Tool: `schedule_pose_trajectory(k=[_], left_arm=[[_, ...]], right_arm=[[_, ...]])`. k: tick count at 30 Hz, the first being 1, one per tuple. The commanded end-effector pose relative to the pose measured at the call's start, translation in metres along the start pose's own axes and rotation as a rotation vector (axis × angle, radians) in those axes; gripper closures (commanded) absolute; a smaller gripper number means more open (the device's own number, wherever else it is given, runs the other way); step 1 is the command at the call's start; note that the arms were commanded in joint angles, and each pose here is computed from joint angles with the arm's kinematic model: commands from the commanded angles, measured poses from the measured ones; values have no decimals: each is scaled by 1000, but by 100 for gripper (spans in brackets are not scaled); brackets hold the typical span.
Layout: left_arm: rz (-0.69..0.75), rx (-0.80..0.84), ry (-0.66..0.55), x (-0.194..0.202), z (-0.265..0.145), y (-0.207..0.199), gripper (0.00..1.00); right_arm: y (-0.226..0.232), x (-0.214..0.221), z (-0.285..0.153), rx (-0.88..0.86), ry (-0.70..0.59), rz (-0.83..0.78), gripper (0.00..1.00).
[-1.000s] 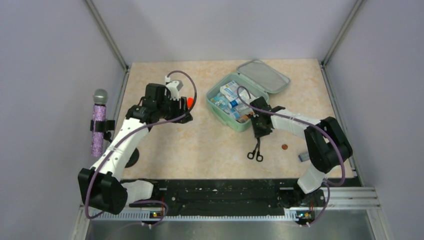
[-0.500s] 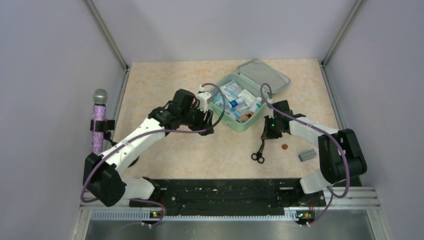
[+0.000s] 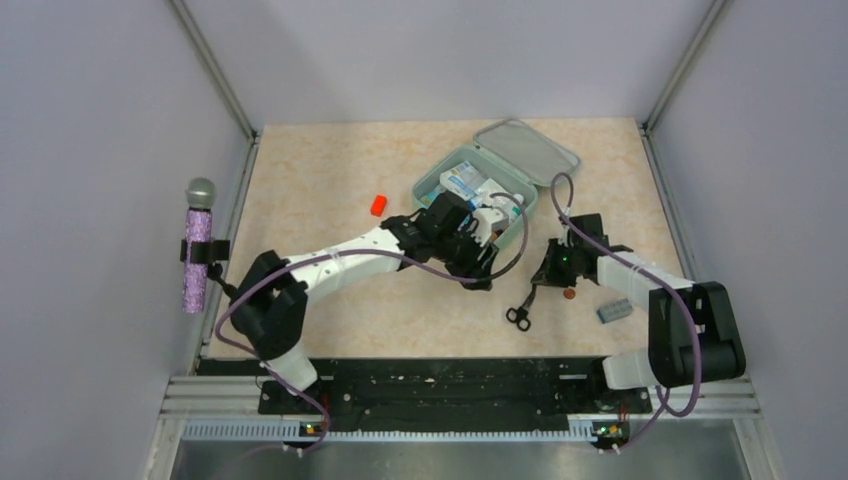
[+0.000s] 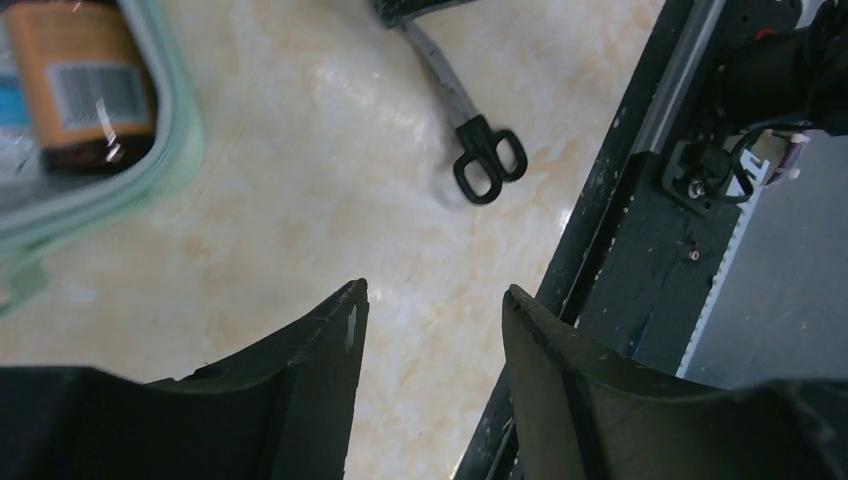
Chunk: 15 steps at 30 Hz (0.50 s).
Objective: Organize the medicine kit
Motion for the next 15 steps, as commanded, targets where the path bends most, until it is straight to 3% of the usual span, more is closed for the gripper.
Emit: schedule_pose_trajectory(k=[1,8,15], left_arm=[[62,153,-50,-31,32,-41,43],[9,128,59,-7,89,-39,41],[-48,104,150,27,111,-29,40]], right_arm=[[-13,15,-3,41,20,54,100],[-22,20,-5,39,17,109,100],[-21,18,0,18,17,126,100]])
Point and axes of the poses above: each gripper's point midway between its finger pads, its own z axis out along the fingers, its own y axis along the line the jaws close on, x = y × z, the point moved 1 cm from there along -z, back along the fingers, and after that the axes turned 8 degrees about -z, right-handed, at the moved point
